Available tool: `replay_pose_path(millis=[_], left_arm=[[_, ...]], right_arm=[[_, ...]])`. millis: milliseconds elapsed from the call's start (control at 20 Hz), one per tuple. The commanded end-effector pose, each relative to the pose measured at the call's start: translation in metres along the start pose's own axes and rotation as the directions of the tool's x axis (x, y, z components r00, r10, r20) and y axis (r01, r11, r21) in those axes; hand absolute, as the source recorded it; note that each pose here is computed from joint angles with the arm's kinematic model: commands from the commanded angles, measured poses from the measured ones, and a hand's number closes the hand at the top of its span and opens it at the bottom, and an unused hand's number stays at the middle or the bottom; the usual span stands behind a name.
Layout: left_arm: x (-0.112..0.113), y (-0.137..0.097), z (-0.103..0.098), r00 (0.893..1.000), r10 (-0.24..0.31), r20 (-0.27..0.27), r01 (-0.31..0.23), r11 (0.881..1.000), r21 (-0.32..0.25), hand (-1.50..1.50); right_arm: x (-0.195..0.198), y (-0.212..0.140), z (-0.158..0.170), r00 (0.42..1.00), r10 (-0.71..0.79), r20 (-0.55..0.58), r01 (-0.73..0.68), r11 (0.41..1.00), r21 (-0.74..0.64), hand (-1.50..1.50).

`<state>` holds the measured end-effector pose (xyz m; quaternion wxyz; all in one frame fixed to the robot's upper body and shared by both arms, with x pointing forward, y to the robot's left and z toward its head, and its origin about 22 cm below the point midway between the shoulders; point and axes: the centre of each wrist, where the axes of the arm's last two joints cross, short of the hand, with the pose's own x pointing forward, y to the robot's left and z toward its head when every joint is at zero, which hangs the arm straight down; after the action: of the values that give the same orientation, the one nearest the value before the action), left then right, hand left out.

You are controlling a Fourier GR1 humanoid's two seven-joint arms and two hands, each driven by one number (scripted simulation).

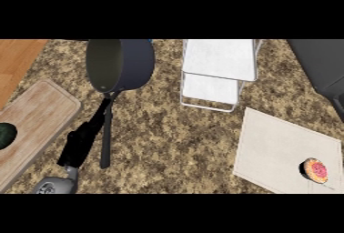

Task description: Pick the tomato from the placemat and place it in the tiered shelf

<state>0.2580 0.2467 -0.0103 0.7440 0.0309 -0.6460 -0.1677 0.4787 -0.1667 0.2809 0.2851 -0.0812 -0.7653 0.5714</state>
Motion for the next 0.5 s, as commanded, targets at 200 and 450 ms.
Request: replay_pose_path(millis=[200, 450], left_arm=[[-0.009, -0.003, -0.002, 0.999, 0.007, -0.049, -0.007, 1.0, -0.014, 0.0], [-0.01, -0.008, 0.001, 0.999, -0.003, -0.033, 0.002, 1.0, -0.029, 0.0]], right_arm=[[-0.009, 0.075, -0.021, 0.924, -0.38, -0.044, 0.381, 0.902, 0.202, 1.5], [-0.018, 0.099, -0.015, 0.789, -0.597, -0.145, 0.614, 0.768, 0.182, -1.5]])
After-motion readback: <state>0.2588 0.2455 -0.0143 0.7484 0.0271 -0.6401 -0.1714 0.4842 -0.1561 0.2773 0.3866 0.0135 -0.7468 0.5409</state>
